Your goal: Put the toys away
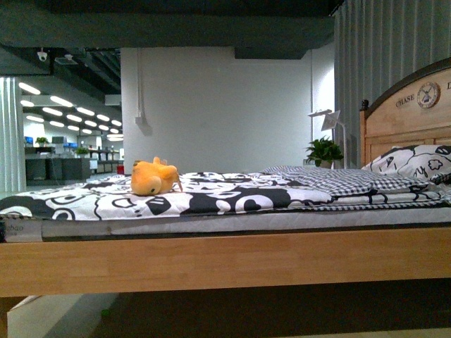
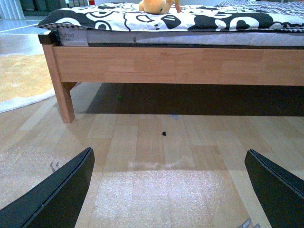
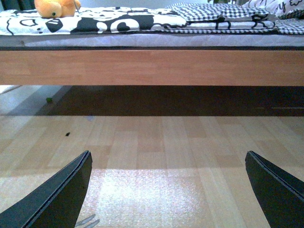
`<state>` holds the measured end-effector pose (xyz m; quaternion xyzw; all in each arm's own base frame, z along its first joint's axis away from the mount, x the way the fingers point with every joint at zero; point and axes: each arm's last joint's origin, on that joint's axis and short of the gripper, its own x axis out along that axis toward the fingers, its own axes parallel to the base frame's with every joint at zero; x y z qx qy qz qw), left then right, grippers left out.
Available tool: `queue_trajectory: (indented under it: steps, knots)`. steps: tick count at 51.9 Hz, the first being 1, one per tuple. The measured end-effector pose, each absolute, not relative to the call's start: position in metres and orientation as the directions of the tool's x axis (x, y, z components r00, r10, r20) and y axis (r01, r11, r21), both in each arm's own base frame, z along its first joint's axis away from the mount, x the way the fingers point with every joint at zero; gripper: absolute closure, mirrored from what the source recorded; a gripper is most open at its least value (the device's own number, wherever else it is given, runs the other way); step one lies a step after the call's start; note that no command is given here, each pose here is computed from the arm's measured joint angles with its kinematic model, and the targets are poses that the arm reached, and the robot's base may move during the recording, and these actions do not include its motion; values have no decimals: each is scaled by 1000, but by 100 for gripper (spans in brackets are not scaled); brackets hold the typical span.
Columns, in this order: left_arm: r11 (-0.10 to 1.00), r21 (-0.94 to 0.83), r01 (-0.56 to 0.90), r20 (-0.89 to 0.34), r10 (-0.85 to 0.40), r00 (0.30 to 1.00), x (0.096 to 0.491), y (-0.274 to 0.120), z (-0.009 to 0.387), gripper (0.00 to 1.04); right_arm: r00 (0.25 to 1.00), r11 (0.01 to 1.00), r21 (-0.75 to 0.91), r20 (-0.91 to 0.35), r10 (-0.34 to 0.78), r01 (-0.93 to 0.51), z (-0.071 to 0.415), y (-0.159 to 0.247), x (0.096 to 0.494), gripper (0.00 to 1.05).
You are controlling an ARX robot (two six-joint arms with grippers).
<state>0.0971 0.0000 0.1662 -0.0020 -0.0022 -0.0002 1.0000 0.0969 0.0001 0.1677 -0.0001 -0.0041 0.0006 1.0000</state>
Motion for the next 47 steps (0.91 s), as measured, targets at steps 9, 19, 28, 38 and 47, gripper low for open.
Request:
queue_trajectory:
  steps: [9, 19, 28, 38, 47]
  knots:
    - [1000, -4, 0, 4, 0, 1000, 97, 0, 166, 6, 1000, 1000, 0, 8, 1, -1, 168, 0, 97, 7]
    - [1000, -4, 0, 4, 0, 1000, 97, 0, 166, 6, 1000, 1000, 0, 8, 1, -1, 168, 0, 97, 7]
    - [1000, -4, 1, 4, -1, 1000, 97, 0, 166, 6, 1000, 1000, 0, 8, 1, -1, 168, 0, 97, 7]
    - [1000, -4, 0, 4, 0, 1000, 97, 0, 166, 6, 1000, 1000, 0, 8, 1, -1, 168, 0, 97, 7]
    - [1000, -4, 0, 4, 0, 1000, 97, 0, 166, 6, 1000, 1000, 0, 8, 1, -1, 168, 0, 97, 7]
